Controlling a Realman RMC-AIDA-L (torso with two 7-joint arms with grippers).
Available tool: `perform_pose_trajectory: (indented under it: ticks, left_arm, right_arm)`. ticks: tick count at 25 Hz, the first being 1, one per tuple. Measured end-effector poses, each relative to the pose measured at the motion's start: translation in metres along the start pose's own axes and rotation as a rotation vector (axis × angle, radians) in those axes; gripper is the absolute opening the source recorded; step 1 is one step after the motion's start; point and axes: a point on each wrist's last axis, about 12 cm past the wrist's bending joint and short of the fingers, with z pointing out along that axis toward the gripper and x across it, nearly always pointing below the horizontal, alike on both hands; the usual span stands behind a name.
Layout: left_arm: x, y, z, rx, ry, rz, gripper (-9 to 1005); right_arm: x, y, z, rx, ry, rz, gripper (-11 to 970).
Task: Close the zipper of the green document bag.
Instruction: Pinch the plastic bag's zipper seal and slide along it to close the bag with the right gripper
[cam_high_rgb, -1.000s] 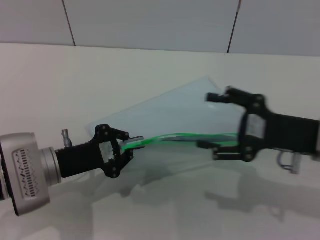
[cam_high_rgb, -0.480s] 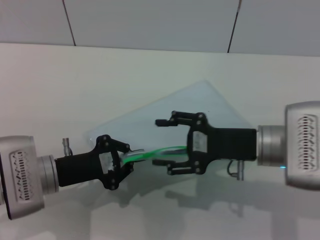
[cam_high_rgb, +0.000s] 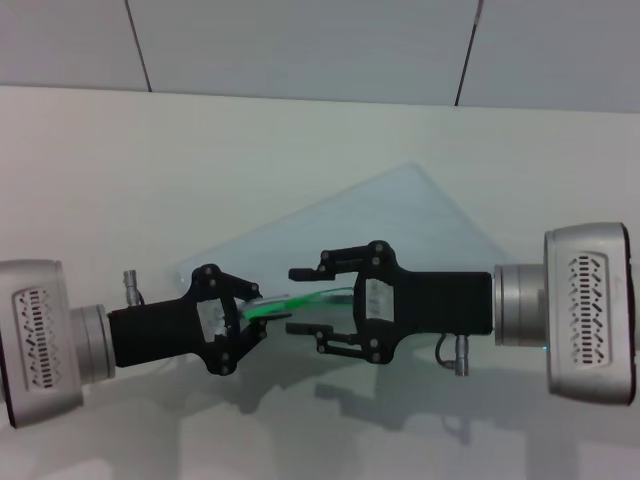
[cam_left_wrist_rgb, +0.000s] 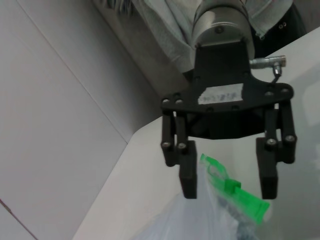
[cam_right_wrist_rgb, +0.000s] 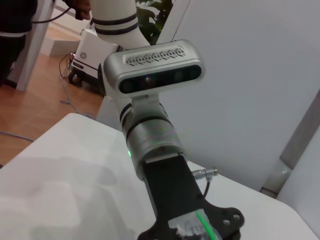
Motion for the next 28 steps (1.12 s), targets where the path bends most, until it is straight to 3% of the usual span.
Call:
perform_pose_trajectory:
  ticks: [12,14,28]
  left_arm:
    - [-0.0005,-0.0002,-0.0008,0.006,-0.005,-0.001,56]
    - [-0.0004,-0.0009,-0.0009,0.008,-0.005,-0.001,56]
    - [-0.0005,-0.0041,-0.0003,0.032,-0.005,-0.009,56]
  right_arm:
    - [-0.0032,0.0025,0.0060,0.003,-0.020,-0.063,445]
    - [-0.0025,0.0029,0.0068,0.007,-0.014,-0.069,331]
    - [-0.0020,0.0052,0.0085,0.012,-0.012,-0.091,162]
